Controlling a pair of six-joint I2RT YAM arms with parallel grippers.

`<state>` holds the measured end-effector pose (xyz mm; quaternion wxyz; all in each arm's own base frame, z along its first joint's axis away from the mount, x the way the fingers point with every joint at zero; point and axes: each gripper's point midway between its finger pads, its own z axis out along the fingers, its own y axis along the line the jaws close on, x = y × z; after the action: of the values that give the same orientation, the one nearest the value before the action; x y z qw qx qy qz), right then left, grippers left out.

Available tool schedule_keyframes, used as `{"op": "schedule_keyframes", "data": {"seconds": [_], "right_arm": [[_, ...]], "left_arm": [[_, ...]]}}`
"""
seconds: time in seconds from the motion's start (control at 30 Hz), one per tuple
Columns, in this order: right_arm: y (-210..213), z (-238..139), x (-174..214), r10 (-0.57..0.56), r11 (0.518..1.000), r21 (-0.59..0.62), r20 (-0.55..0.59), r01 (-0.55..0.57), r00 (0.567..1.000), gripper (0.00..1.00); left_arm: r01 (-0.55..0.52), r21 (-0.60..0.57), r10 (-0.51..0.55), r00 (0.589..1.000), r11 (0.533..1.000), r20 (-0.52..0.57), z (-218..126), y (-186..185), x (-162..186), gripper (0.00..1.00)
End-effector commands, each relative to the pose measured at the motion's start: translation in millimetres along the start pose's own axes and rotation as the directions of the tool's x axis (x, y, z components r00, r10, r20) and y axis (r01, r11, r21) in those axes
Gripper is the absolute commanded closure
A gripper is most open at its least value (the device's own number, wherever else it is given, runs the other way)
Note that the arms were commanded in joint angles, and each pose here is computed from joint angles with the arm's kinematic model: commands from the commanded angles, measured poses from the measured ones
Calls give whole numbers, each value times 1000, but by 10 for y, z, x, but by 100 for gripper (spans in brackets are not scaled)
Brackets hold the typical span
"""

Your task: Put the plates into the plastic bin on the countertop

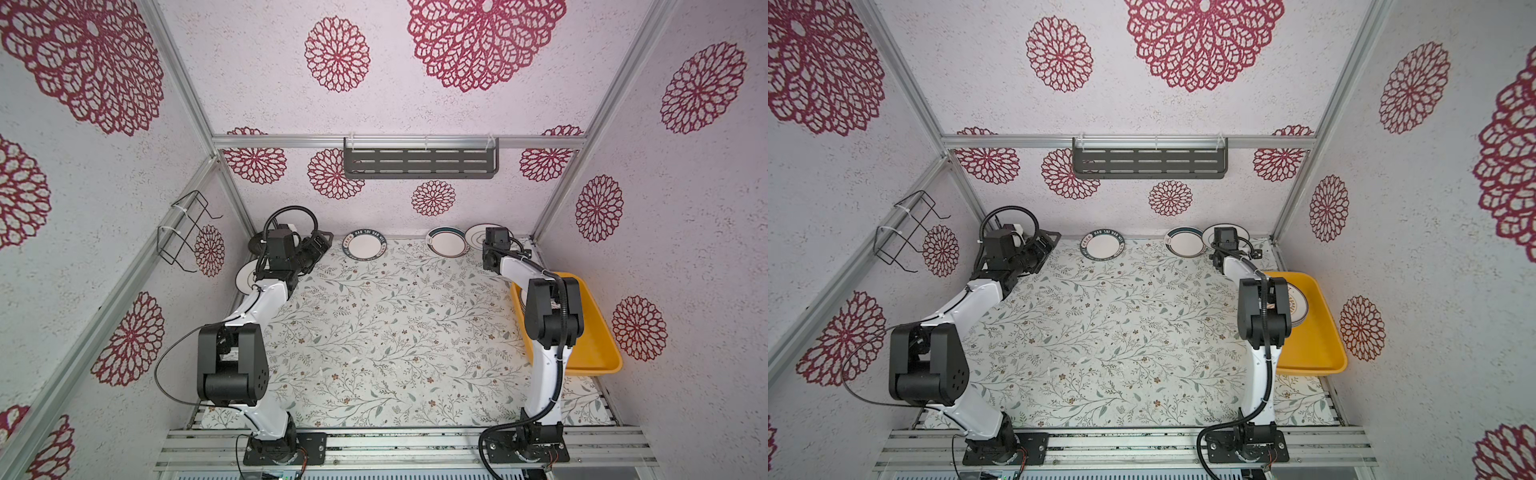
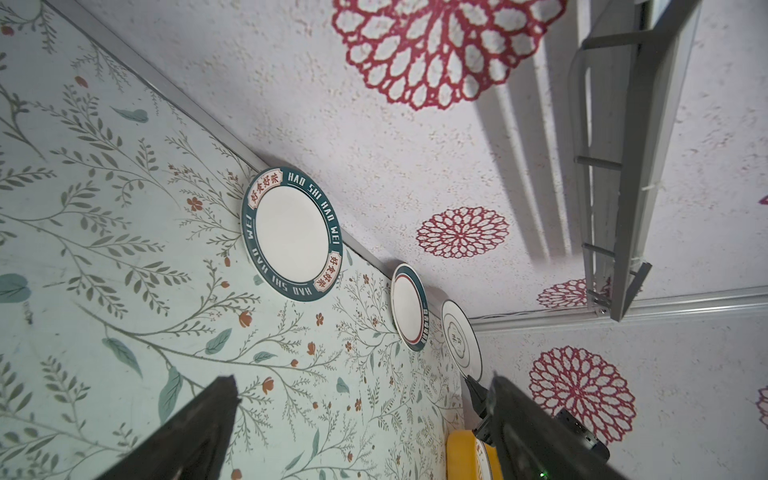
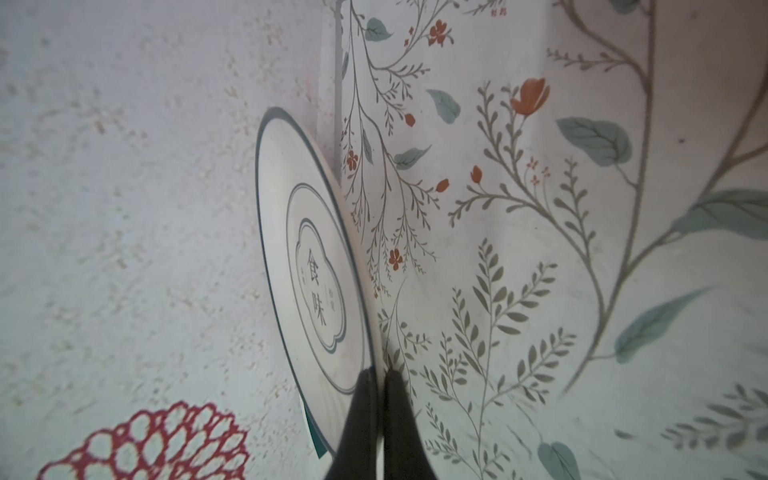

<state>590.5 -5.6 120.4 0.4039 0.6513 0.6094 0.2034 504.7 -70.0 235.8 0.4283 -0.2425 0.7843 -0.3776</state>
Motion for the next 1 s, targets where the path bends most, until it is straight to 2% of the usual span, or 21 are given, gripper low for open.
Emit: {"op": "schedule_keyframes", "data": {"seconds": [0.0, 0.23, 0.43, 0.67, 0.97], "right_arm": [[491, -436, -155, -11, 991, -135, 23, 14, 1000, 100], [483, -880, -224, -119, 978, -168, 16, 120, 993, 100], [277, -1339, -399, -188, 966, -174, 30, 190, 982, 100], [-12, -1794, -621, -323, 934, -150, 22, 323, 946, 100], [-570, -2117, -1107, -307, 943, -132, 11, 306, 952, 100]], "left_arm": [[-57, 26, 58, 998, 998, -39, -120, -142, 129, 3], [-161, 98, 175, 973, 982, -151, -216, -448, 519, 3], [-273, 172, 311, 915, 946, -256, -291, -780, 995, 3], [-333, 246, 401, 858, 910, -321, -431, -1072, 1492, 3], [-380, 290, 469, 803, 878, -368, -535, -1283, 1981, 3]]}}
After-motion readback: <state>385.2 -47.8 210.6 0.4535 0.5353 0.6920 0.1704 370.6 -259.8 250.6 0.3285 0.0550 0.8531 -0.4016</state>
